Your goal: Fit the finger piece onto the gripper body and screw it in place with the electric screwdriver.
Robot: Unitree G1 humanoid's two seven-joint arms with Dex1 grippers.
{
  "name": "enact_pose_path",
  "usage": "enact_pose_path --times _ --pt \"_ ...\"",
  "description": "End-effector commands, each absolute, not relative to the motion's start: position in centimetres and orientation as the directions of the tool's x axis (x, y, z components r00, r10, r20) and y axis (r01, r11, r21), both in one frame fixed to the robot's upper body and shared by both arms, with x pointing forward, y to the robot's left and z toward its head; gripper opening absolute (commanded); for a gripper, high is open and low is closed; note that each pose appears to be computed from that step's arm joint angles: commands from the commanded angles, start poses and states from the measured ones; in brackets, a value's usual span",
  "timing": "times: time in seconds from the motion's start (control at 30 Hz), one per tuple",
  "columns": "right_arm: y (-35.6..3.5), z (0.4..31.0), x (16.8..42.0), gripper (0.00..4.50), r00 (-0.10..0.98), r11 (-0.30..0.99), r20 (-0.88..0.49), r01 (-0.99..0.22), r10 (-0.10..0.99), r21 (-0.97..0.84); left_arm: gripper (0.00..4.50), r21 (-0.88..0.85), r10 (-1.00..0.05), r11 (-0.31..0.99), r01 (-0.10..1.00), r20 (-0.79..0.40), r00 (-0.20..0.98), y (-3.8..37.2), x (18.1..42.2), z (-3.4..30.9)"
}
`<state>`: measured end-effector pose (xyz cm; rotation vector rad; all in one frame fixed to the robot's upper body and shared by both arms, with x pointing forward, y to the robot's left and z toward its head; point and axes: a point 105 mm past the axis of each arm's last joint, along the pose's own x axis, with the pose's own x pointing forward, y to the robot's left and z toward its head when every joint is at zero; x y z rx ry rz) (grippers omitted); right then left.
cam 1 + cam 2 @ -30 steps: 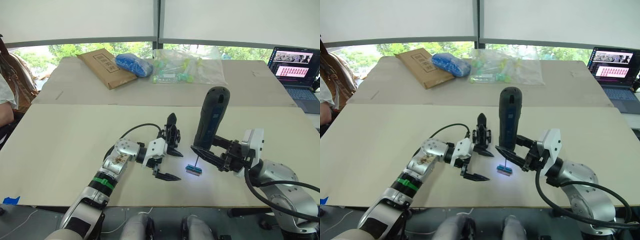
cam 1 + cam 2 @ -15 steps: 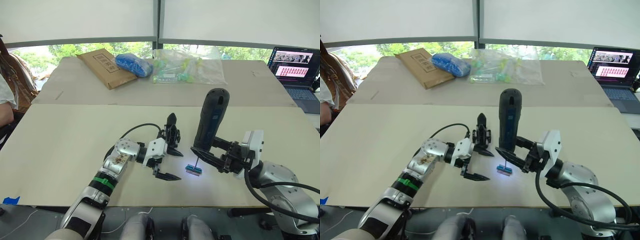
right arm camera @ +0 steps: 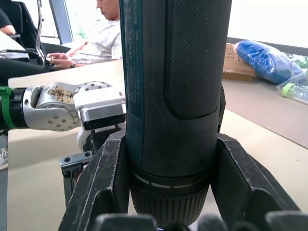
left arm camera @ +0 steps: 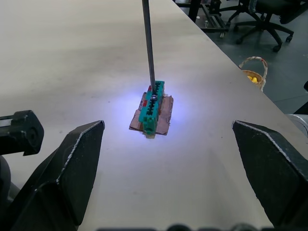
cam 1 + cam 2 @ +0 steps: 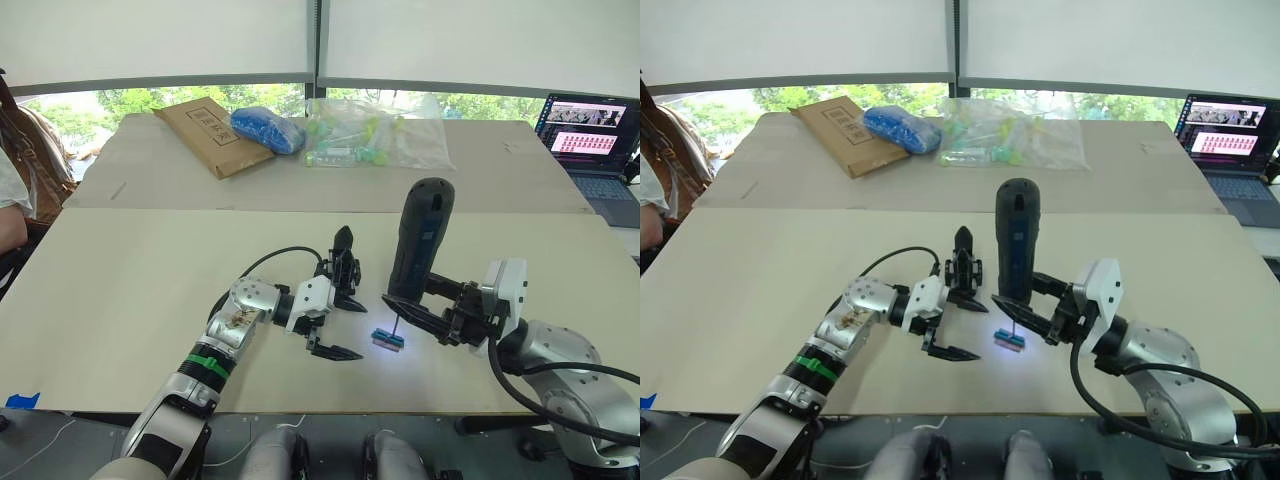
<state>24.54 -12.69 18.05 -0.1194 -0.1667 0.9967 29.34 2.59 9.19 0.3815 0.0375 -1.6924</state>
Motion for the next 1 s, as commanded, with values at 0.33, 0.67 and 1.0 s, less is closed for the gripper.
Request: enact_pose_path --times 0.33,0.67,1.0 --pt "-12.8 20.2 23.6 1.93 0.501 0.522 0.147 -0.82 0.853 -0.233 4.5 0.239 -0.964 -0.166 0.957 -0.245 -0.106 2.2 29.5 10.3" --pt "-12.9 21.0 23.2 1.93 0.504 0.533 0.176 -0.817 0.846 -0.221 4.5 0.238 -0.964 -0.168 0.957 -0.242 -0.109 2.1 29.5 10.3" --pt "-12.3 20.8 23.6 1.93 0.509 0.538 0.18 -0.816 0.842 -0.211 4.5 0.213 -0.964 -0.176 0.961 -0.236 -0.124 2.1 29.4 10.4"
